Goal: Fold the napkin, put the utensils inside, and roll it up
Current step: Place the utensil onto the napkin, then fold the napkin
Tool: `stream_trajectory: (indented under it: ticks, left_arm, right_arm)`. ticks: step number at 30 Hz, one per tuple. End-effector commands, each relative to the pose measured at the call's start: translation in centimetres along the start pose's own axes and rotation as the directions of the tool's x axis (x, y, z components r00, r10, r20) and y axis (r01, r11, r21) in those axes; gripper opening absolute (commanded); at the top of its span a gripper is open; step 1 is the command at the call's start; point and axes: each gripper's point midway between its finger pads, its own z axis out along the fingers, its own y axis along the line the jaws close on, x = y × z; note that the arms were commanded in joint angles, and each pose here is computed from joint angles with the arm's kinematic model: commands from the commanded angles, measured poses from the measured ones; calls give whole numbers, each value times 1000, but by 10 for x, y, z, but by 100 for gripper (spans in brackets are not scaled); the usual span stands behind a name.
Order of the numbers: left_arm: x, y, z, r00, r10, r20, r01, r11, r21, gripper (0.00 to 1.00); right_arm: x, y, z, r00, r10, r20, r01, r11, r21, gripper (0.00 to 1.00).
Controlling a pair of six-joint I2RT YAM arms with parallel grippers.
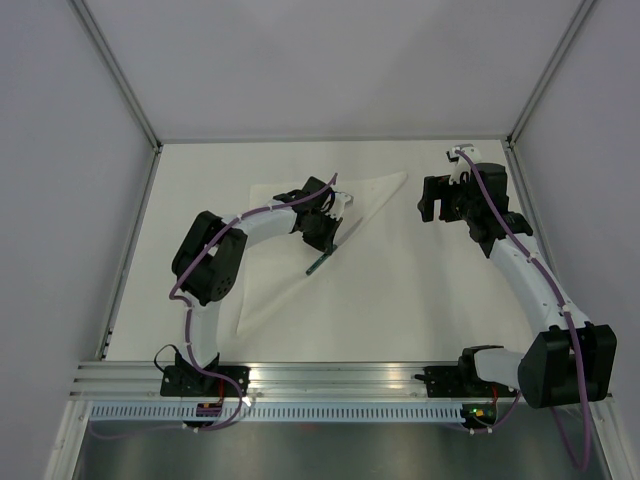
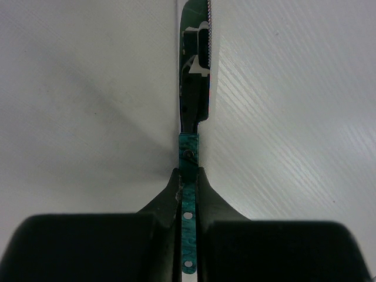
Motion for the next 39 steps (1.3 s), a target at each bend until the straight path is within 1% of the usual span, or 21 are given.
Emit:
stream_trajectory:
  ticks: [1, 3, 4, 7, 12, 18, 22, 24, 27, 28, 29, 30, 31, 32, 33, 34, 35, 36, 37, 38, 39]
  left_arm:
    - [-14, -1, -13, 999, 7, 39, -6, 1000, -28, 10]
    - [-15, 0, -16, 999, 7, 43, -5, 999, -32, 14]
    - [-17, -1, -17, 999, 10, 48, -8, 999, -33, 18]
    - [-21, 0, -22, 998, 13, 59, -10, 999, -43, 25]
    - [-34, -5, -31, 996, 22, 89, -19, 999, -32, 33]
    - [-48, -14, -44, 991, 33, 126, -33, 999, -4, 39]
    - [-63, -21, -65, 983, 28, 180, -29, 1000, 4, 43]
    - [-71, -23, -77, 978, 22, 209, -22, 1000, -3, 45]
    - [-92, -21, -120, 952, 0, 307, 23, 997, -71, 49]
    - [-98, -21, -136, 938, -35, 345, 70, 994, -88, 50]
    - [-106, -12, -170, 911, -50, 409, 126, 979, -161, 52]
    - [-107, -8, -187, 898, -75, 434, 170, 968, -186, 55]
    - [-107, 6, -206, 866, -132, 482, 275, 931, -239, 55]
    - [-108, 17, -230, 835, -165, 525, 337, 907, -251, 55]
    - [-102, 17, -260, 804, -181, 567, 378, 891, -250, 55]
    - [-98, 23, -283, 758, -207, 618, 445, 858, -258, 56]
    - [-93, 28, -302, 729, -212, 651, 480, 836, -265, 56]
    - [-85, 24, -335, 687, -201, 698, 501, 827, -255, 57]
    - [-79, 27, -351, 657, -200, 727, 536, 802, -264, 58]
    - [-76, 25, -366, 634, -195, 748, 548, 796, -257, 58]
    - [-69, 20, -392, 593, -182, 784, 561, 792, -241, 59]
  right_arm:
    - [-18, 0, -7, 999, -8, 39, 7, 1000, 13, 91]
    - [-19, 1, -7, 999, -8, 40, 8, 1000, 11, 91]
    - [-18, 1, -7, 999, -8, 39, 7, 1000, 11, 91]
    - [-18, 1, -7, 999, -8, 39, 8, 1000, 10, 91]
    - [-19, 1, -7, 999, -8, 40, 8, 1000, 10, 91]
    - [-19, 1, -8, 999, -8, 41, 8, 1000, 13, 91]
    - [-21, 3, -9, 999, -11, 48, 11, 1000, 2, 91]
    - [-21, 10, -11, 999, -6, 46, 8, 999, -39, 92]
    - [-35, 35, -14, 998, -22, 65, 31, 989, -142, 92]
    - [-34, 51, -11, 995, -81, 66, 92, 980, -178, 92]
    - [-42, 61, -11, 990, -108, 92, 124, 975, -186, 92]
    - [-38, 79, -6, 986, -143, 86, 158, 965, -211, 92]
    - [-37, 88, -4, 983, -165, 84, 180, 956, -232, 91]
    - [-35, 100, -2, 979, -185, 86, 201, 945, -257, 91]
    - [-33, 110, 1, 976, -199, 92, 217, 935, -282, 89]
    - [-21, 134, 4, 971, -224, 80, 238, 910, -341, 87]
    - [-12, 147, 8, 963, -254, 85, 267, 891, -366, 86]
    - [-4, 158, 10, 957, -278, 86, 289, 877, -383, 85]
    - [11, 188, 7, 941, -327, 90, 333, 839, -430, 85]
    - [24, 203, 7, 927, -360, 103, 366, 812, -454, 84]
    - [38, 234, -2, 898, -419, 136, 427, 751, -503, 84]
